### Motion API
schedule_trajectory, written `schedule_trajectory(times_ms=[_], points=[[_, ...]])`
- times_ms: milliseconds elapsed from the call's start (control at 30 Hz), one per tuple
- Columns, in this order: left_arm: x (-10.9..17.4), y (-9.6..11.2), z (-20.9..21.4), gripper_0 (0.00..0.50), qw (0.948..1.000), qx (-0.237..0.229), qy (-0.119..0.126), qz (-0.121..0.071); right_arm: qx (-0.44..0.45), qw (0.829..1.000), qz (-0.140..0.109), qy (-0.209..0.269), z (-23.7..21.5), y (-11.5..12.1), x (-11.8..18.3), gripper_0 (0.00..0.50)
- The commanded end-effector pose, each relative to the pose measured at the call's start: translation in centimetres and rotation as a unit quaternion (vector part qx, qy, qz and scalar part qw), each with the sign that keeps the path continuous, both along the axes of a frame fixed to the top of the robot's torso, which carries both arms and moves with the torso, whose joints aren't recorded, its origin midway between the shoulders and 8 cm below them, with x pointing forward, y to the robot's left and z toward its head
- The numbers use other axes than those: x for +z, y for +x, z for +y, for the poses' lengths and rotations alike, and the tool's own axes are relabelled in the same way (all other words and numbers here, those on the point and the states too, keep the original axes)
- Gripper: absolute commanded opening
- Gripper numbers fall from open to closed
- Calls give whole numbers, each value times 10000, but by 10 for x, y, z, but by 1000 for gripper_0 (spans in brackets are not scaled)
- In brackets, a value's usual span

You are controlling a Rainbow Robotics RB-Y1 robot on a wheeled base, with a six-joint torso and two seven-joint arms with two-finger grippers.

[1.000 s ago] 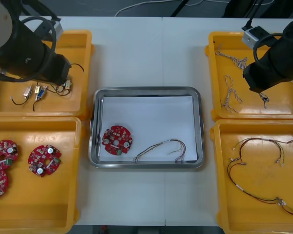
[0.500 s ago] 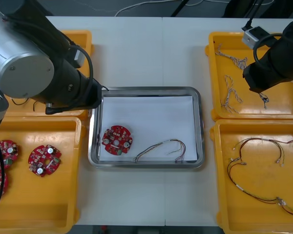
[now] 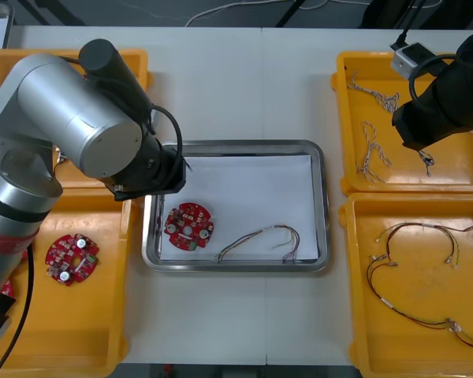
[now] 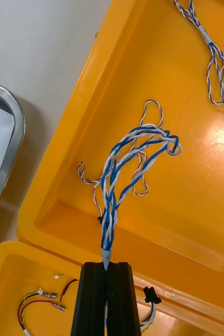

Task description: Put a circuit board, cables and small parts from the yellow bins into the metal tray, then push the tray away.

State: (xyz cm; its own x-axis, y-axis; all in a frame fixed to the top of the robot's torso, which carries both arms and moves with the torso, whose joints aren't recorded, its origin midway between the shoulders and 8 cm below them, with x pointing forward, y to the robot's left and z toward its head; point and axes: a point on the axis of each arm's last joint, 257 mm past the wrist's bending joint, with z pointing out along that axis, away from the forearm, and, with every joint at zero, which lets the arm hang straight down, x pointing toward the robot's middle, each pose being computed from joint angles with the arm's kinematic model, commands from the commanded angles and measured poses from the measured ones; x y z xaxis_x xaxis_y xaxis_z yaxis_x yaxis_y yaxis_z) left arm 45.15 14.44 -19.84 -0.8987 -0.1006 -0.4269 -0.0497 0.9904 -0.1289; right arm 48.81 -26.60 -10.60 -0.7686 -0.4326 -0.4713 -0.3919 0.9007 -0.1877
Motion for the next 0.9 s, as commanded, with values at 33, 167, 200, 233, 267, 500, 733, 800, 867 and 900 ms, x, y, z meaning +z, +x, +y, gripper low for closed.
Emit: schedule_trajectory(times_ms=[33,167,200,233,267,500,733,800,867,900], points=[[1,9,-18,0,9987,-460,231,-68,-39,10000,-62,23,5,-4,4,0],[0,16,-18,0,9986,-445,279,1,-39,10000,-62,23,5,-4,4,0],[0,18,-18,0,9986,-441,285,10,-39,10000,-62,23,5,-4,4,0],[0,20,-19,0,9986,-432,300,11,-39,10000,-62,23,5,-4,4,0],[1,22,-20,0,9986,-428,313,13,-39,10000,-62,23,5,-4,4,0],[8,37,-27,0,9987,-395,330,-37,-39,10000,-62,23,5,-4,4,0],[7,53,-34,0,9983,-449,330,-175,-39,10000,-62,23,5,-4,4,0],[7,56,-34,0,9980,-458,385,-208,-39,10000,-62,23,5,-4,4,0],[6,58,-34,0,9978,-463,417,-208,-39,10000,-62,23,5,-4,4,0],[6,59,-33,0,9979,-444,433,-209,-39,10000,-62,23,5,-4,4,0]])
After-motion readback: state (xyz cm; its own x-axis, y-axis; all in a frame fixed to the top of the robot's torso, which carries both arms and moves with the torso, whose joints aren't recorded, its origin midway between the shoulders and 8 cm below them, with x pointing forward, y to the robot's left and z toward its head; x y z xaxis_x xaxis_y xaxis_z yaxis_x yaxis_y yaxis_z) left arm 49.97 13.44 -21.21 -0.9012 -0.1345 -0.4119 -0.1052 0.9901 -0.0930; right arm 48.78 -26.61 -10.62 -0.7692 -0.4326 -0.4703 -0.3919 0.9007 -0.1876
